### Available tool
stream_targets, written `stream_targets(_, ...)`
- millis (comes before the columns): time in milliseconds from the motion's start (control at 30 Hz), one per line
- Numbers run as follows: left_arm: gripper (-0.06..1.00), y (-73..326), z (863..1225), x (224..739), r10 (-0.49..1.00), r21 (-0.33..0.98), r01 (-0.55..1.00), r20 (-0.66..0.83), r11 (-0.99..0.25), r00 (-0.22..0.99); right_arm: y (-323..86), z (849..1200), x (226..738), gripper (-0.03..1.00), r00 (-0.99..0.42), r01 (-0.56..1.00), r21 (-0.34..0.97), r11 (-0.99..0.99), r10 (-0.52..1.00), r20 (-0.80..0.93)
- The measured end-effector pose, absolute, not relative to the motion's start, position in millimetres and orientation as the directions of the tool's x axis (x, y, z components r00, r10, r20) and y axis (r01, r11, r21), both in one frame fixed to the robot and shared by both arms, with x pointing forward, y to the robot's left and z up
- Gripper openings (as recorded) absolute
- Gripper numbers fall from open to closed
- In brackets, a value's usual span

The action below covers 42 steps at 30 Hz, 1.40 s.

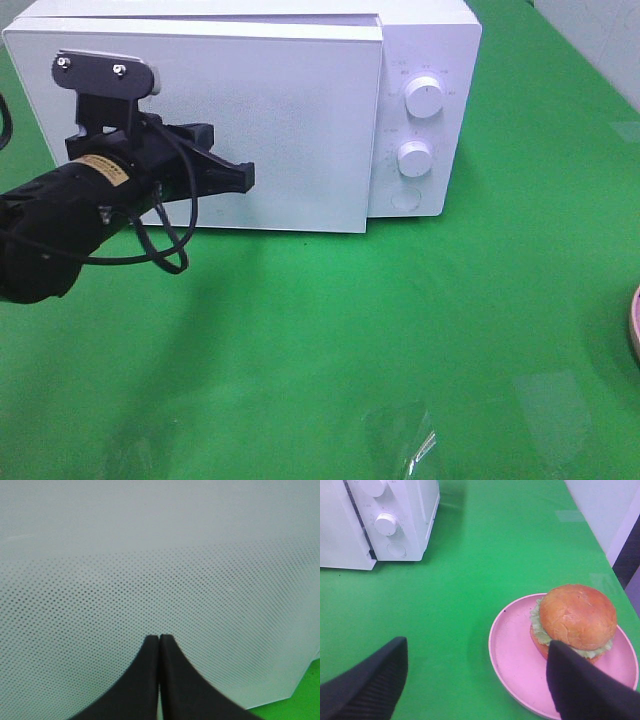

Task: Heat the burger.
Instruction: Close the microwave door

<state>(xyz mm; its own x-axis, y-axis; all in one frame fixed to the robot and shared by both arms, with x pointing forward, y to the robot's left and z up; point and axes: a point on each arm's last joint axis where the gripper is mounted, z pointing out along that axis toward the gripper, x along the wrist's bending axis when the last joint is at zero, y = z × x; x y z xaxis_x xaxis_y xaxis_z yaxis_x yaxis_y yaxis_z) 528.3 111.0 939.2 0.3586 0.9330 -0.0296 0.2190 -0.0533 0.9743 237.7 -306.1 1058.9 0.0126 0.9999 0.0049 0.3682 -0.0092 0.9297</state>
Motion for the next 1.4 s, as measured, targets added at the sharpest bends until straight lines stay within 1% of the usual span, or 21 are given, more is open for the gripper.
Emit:
stream_targets(333,0.0,93,937,553,0.937,0.98,0.197,-0.046,-0.024,0.345,-306,1059,238,0.73,0.013,0.368,0.93,-0.009,1.0,0.005)
stream_targets(567,0.0,72,930,563,0.92,0.972,0.231,-0.045,-0.051,0.39,-306,1059,238,0.73,0.013,0.368,0.93,-0.009,1.0,0.005)
stream_targets(667,0.0,70,929,565,0.92,0.972,0.231,-0.047,-0.048,0.389,-306,1059,238,0.73,0.013,0.368,0.93,-0.009,1.0,0.005)
stream_targets(733,0.0,66,929,569,0.923,0.971,0.228,-0.021,-0.073,0.384,-306,1059,238,0.73,0.013,0.368,0.93,-0.009,1.0,0.005)
stream_targets(867,0.0,66,931,574,0.929,0.971,0.224,-0.003,-0.086,0.371,-306,1059,238,0.73,0.013,0.368,0.93,-0.009,1.0,0.005)
stream_targets(1200,0.0,64,931,574,0.924,0.962,0.245,0.019,-0.121,0.382,-306,1059,238,0.73,0.013,0.368,0.93,-0.009,1.0,0.005)
stream_targets(1367,0.0,68,942,564,0.93,0.955,0.283,-0.022,-0.089,0.366,-306,1059,238,0.73,0.013,0.368,0.93,-0.009,1.0,0.005)
stream_targets(1400,0.0,71,946,557,0.926,0.944,0.317,-0.035,-0.093,0.375,-306,1059,238,0.73,0.013,0.368,0.93,-0.009,1.0,0.005)
